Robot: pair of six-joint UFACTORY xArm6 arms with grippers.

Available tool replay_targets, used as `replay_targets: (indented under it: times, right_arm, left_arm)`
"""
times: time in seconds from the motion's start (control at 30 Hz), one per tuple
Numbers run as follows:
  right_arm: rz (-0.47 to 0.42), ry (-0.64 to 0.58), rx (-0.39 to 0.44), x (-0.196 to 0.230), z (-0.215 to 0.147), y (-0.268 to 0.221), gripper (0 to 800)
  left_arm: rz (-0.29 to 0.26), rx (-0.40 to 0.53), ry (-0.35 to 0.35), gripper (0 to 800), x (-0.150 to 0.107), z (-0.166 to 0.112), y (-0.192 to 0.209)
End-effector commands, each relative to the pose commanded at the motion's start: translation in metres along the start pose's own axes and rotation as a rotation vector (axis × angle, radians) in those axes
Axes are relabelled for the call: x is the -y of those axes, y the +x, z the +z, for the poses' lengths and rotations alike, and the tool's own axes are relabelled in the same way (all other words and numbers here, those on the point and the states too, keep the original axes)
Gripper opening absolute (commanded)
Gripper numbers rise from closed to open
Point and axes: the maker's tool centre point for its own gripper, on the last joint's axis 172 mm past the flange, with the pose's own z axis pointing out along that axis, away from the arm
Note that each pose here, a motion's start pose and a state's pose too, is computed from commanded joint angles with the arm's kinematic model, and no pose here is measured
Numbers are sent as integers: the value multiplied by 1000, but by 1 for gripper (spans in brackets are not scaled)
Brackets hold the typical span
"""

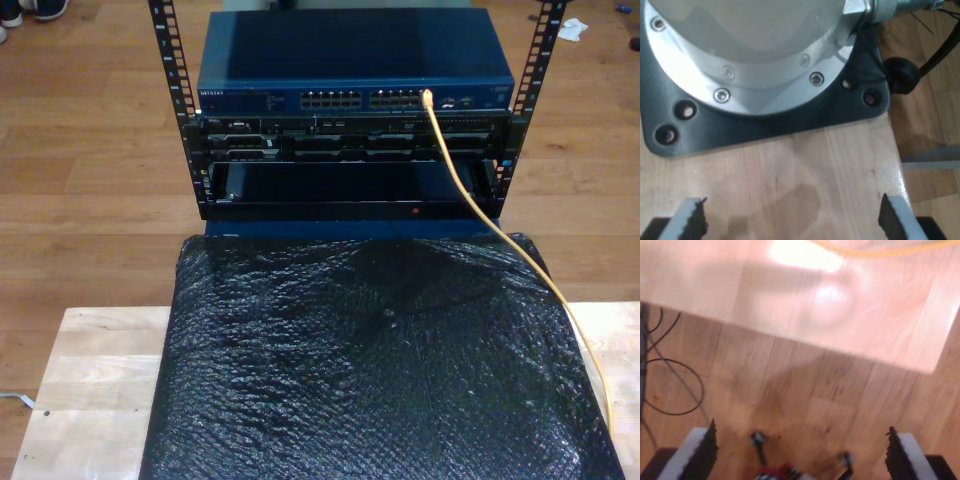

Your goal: Grab the cable and plug it in

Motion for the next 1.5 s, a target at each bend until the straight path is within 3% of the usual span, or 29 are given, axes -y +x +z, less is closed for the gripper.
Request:
replay_targets:
  times: [0.13,0.37,0.6,0.83,1.0,1.5]
  right_arm:
    - [24,-4,17,15,-7,-9,799]
    - [81,21,-19,66,-15,-17,799]
    - [83,48,-71,101,-18,-13,799]
    - [141,68,-131,157,5,7,799]
    - [127,95,-161,201,23,23,799]
    - [89,105,-277,261,80,83,799]
  left_arm:
    - [0,0,0,800,0,0,0]
    - [0,2,0,800,0,0,0]
    - [0,3,0,800,0,-1,-1]
    - [0,2,0,800,0,0,0]
    - [0,2,0,800,0,0,0]
    - [0,0,0,800,0,0,0]
